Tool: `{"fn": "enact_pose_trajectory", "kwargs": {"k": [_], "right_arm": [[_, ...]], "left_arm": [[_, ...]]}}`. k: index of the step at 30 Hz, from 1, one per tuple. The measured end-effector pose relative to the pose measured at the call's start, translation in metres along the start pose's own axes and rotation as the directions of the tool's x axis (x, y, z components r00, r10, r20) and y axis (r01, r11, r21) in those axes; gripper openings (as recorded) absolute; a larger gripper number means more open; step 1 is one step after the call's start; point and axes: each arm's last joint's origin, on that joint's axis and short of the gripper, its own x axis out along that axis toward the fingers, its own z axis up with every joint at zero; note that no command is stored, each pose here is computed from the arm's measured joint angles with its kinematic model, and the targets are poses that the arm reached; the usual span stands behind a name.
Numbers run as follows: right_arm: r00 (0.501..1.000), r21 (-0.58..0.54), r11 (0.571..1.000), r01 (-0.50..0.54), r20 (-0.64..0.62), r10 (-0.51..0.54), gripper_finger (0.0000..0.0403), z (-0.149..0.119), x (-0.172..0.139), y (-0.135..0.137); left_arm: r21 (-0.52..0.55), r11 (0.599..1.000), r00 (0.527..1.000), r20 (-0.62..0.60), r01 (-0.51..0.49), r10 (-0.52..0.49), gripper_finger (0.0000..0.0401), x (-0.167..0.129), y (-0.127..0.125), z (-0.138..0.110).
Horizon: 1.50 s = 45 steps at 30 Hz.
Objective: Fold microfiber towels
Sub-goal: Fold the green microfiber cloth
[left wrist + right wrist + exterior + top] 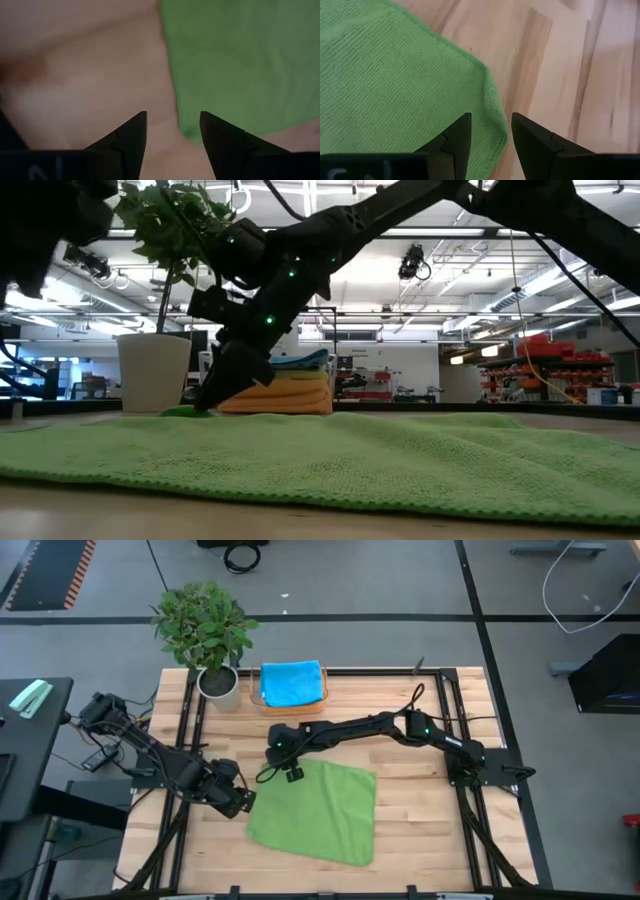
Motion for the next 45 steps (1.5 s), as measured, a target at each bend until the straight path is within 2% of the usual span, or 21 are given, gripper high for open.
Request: {"fn": "enact_pose_trajectory", "kwargs": {"k": [5, 7, 10, 15, 18, 20, 25, 30, 45], "right_arm": [[0.999, -0.071, 0.997, 0.017, 0.035, -0.015, 0.0147, 0.002, 0.000, -0.004], [0.999, -0.067, 0.998, 0.002, 0.051, 0.001, 0.0145, 0.001, 0.000, -0.007], [0.997, -0.051, 0.998, -0.034, 0.072, 0.037, 0.0141, 0.000, 0.000, -0.010], [0.995, -0.059, 0.998, -0.021, 0.100, 0.027, 0.0136, -0.002, 0.002, -0.011], [0.994, -0.060, 0.998, -0.019, 0.107, 0.026, 0.0135, -0.002, 0.002, -0.011], [0.994, -0.060, 0.998, -0.022, 0.102, 0.028, 0.0135, -0.002, 0.002, -0.011], [0.992, -0.065, 0.998, -0.009, 0.121, 0.017, 0.0135, -0.001, 0.002, -0.013], [0.992, -0.064, 0.998, -0.021, 0.126, 0.029, 0.0135, -0.002, 0.002, -0.015], [0.990, -0.065, 0.997, -0.047, 0.126, 0.055, 0.0135, -0.003, 0.002, -0.014]], "left_arm": [[-0.189, 0.982, 0.995, -0.096, 0.017, -0.036, 0.0191, 0.005, -0.008, -0.011], [-0.213, 0.975, 0.991, -0.105, 0.055, -0.079, 0.0194, 0.011, -0.017, -0.014], [-0.160, 0.984, 0.989, -0.113, 0.080, -0.099, 0.0197, 0.029, -0.031, -0.020], [-0.178, 0.984, 0.987, -0.155, 0.001, -0.030, 0.0189, 0.054, -0.038, -0.029], [-0.177, 0.981, 0.969, -0.245, -0.082, 0.036, 0.0184, 0.066, -0.039, -0.035], [-0.176, 0.980, 0.957, -0.287, -0.095, 0.042, 0.0183, 0.073, -0.042, -0.038], [-0.188, 0.981, 0.955, -0.297, -0.054, -0.005, 0.0191, 0.084, -0.051, -0.040], [-0.230, 0.968, 0.957, -0.288, -0.100, 0.030, 0.0192, 0.093, -0.051, -0.040], [-0.224, 0.965, 0.951, -0.302, -0.133, 0.061, 0.0151, 0.099, -0.049, -0.042]]}}
